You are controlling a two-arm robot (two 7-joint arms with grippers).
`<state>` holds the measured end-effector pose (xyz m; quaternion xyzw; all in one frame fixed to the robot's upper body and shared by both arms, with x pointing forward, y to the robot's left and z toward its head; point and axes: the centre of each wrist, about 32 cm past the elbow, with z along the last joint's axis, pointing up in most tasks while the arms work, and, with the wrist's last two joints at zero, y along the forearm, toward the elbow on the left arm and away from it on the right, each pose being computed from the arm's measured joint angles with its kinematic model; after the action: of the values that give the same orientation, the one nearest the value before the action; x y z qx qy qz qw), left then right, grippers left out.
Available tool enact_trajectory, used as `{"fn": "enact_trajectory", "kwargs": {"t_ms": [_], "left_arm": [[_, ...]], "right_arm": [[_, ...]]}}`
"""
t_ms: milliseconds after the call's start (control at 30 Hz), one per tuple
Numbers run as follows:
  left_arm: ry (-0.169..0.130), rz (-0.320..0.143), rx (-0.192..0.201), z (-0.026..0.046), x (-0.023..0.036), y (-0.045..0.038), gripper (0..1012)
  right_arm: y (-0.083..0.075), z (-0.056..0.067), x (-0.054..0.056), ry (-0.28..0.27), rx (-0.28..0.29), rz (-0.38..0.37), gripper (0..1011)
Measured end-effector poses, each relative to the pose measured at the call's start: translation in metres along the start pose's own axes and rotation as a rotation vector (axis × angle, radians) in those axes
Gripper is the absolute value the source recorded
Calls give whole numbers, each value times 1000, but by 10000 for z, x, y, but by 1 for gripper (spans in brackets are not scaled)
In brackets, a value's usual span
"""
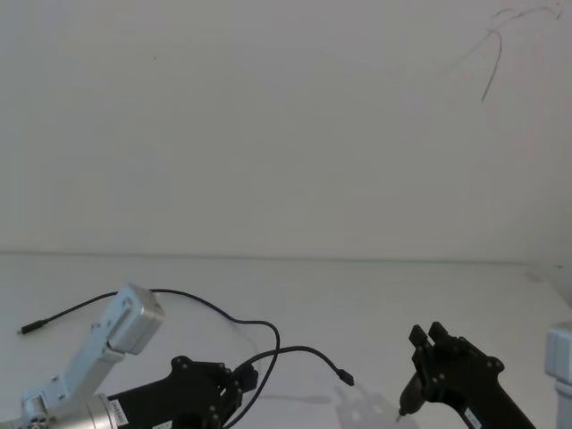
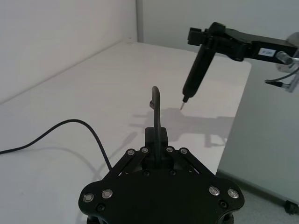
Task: Pick up the data cable with the one hand.
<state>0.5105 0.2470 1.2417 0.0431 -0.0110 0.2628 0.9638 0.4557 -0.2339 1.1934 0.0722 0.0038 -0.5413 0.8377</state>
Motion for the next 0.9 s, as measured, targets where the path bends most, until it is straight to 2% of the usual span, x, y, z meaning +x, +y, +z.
{"fn": "enact_trajectory", "kwargs": {"t_ms": [500,900], "left_arm": [[0,-17,-3,-4,-13,-16,35],[-1,-21,-4,-4,-15,-19,35]], "right_arm": [[248,-98,69,-20,35,11,251],[410,-78,75,27,52,40,251]]}}
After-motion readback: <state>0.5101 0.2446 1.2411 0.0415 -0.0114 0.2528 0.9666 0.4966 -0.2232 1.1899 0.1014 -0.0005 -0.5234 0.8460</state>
